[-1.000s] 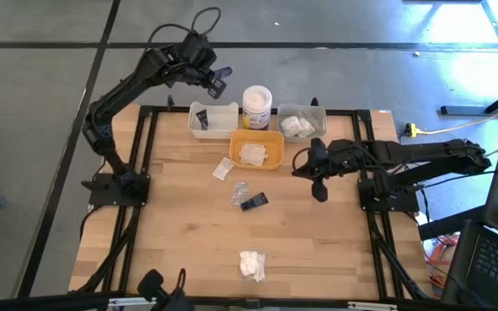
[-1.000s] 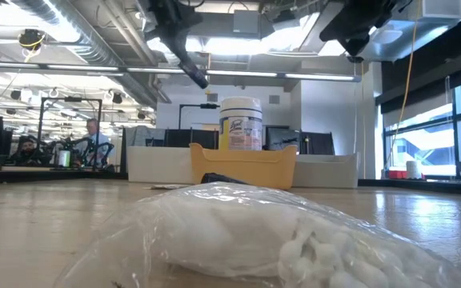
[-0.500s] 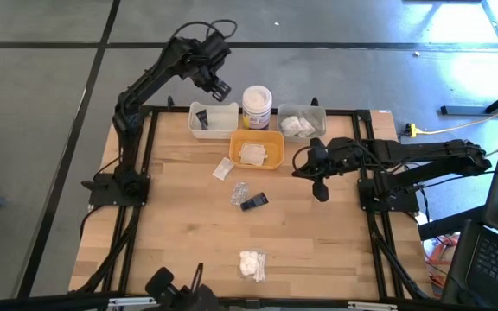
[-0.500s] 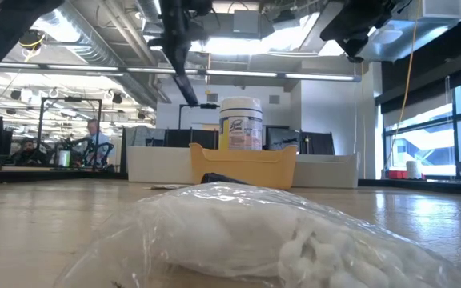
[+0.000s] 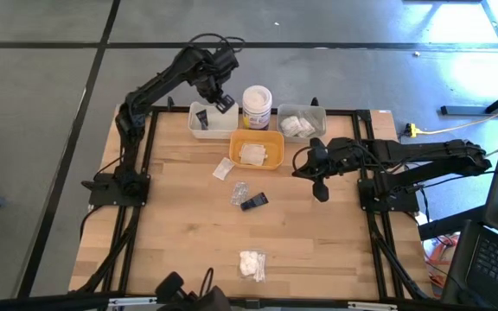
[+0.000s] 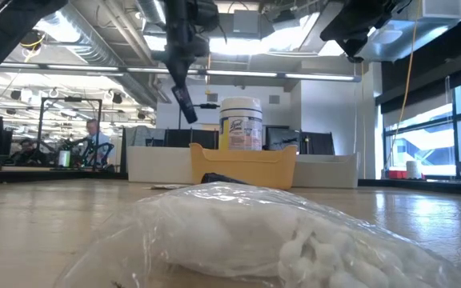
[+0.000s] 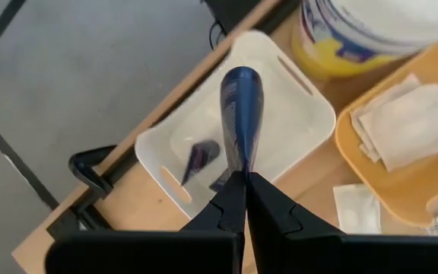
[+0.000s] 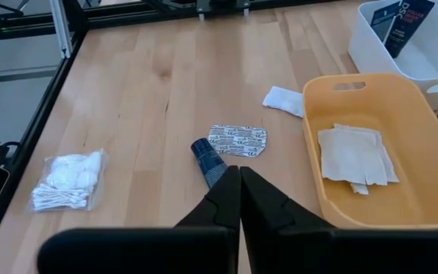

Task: Pick & Place Travel size toiletries
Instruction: Put the blue shave cream into the white bin

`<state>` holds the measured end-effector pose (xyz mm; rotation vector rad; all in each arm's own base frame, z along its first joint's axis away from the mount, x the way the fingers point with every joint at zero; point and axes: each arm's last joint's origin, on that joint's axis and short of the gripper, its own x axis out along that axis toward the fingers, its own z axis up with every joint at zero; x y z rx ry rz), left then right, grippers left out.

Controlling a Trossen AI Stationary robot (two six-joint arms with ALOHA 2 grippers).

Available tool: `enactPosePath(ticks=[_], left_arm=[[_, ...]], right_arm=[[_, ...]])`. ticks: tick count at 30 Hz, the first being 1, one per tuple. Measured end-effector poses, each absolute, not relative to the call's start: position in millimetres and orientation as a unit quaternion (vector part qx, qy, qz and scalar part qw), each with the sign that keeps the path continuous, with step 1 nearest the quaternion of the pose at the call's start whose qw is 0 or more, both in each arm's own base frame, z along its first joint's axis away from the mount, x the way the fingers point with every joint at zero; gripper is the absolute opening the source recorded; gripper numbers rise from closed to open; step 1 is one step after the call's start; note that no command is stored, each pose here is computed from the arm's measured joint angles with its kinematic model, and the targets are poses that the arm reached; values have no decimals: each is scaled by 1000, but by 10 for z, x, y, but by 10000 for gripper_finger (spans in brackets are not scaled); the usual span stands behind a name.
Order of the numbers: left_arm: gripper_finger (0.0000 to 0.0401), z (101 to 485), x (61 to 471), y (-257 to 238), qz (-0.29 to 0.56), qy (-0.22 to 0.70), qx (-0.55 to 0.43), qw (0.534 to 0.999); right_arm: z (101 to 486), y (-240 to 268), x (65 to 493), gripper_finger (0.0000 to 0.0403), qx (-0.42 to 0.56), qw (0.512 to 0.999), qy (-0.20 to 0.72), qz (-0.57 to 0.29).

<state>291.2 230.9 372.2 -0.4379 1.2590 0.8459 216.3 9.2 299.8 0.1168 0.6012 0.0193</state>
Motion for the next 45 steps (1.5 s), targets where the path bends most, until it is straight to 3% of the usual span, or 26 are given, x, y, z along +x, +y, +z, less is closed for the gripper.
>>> enactPosePath(ticks=[16, 28, 37, 45], left_arm=[[2, 3130, 2932, 2288, 348, 653, -214, 638], [2, 3084, 2925, 2511, 334, 623, -225, 671], [2, 2972, 2928, 2754, 334, 643, -269, 635], [2, 2947, 3008, 2687, 304, 645, -276, 645]], right_arm=[[3007, 92, 2170, 9, 57, 955, 290, 10], [3021, 92, 2180, 9, 56, 958, 282, 11], [3020, 98, 2179, 9, 47, 958, 283, 24], [3020, 99, 2179, 9, 41, 958, 283, 27]])
